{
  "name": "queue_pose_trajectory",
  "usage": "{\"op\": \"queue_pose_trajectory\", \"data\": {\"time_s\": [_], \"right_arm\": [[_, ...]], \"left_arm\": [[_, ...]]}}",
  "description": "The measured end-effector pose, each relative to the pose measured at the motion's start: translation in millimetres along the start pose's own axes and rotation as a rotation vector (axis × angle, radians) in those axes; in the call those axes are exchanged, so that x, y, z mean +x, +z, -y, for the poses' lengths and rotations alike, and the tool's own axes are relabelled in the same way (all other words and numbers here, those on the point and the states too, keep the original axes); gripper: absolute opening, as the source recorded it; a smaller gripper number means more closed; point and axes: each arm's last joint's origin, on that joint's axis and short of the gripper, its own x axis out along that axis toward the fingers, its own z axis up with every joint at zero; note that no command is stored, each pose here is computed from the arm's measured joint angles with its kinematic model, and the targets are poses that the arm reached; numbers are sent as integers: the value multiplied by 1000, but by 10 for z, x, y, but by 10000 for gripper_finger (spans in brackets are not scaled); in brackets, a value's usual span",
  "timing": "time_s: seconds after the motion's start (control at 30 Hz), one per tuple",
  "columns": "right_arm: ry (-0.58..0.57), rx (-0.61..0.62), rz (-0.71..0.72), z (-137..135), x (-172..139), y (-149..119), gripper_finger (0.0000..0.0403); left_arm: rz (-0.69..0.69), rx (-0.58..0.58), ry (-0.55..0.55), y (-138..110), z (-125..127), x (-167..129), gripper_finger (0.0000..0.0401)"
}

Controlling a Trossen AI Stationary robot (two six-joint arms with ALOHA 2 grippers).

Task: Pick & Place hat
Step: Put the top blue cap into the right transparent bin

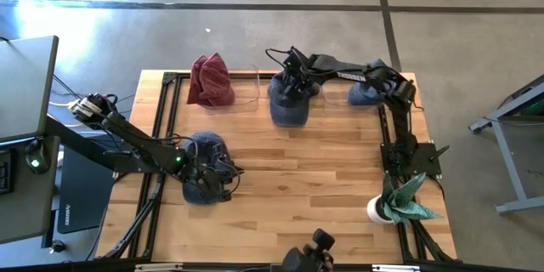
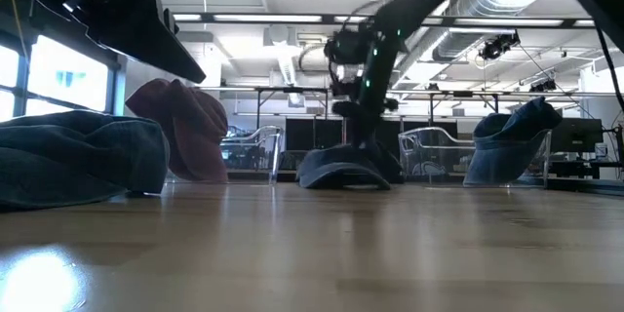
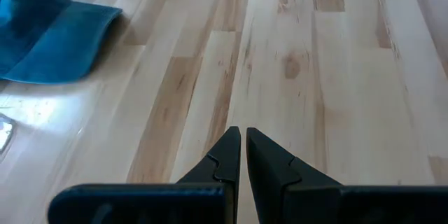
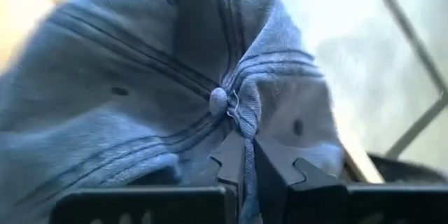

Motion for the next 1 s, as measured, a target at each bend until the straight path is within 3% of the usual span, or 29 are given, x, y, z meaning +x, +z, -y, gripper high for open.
{"op": "queue_pose_trajectory", "data": {"time_s": [0.13,0.23,0.33,0.4,0.63,0.77,0.9,1.0], "right_arm": [[-20,-61,118,-103,-462,82,6],[-122,-67,229,-183,-913,111,10],[-202,-90,330,-386,-1352,43,4],[-186,-128,380,-606,-1543,-91,6],[18,-233,397,-1614,-1552,-1027,6],[246,-279,392,-2099,-1397,-1655,3],[513,-305,398,-2376,-1258,-2170,9],[644,-338,392,-2450,-1196,-2443,29]], "left_arm": [[36,-3,81,11,-18,-4,21],[80,17,135,14,14,-77,21],[141,55,142,24,107,-200,21],[171,92,129,14,180,-272,21],[284,204,24,22,433,-492,21],[295,228,-19,13,481,-533,21],[300,219,-48,25,491,-535,21],[318,213,-58,47,500,-542,21]]}}
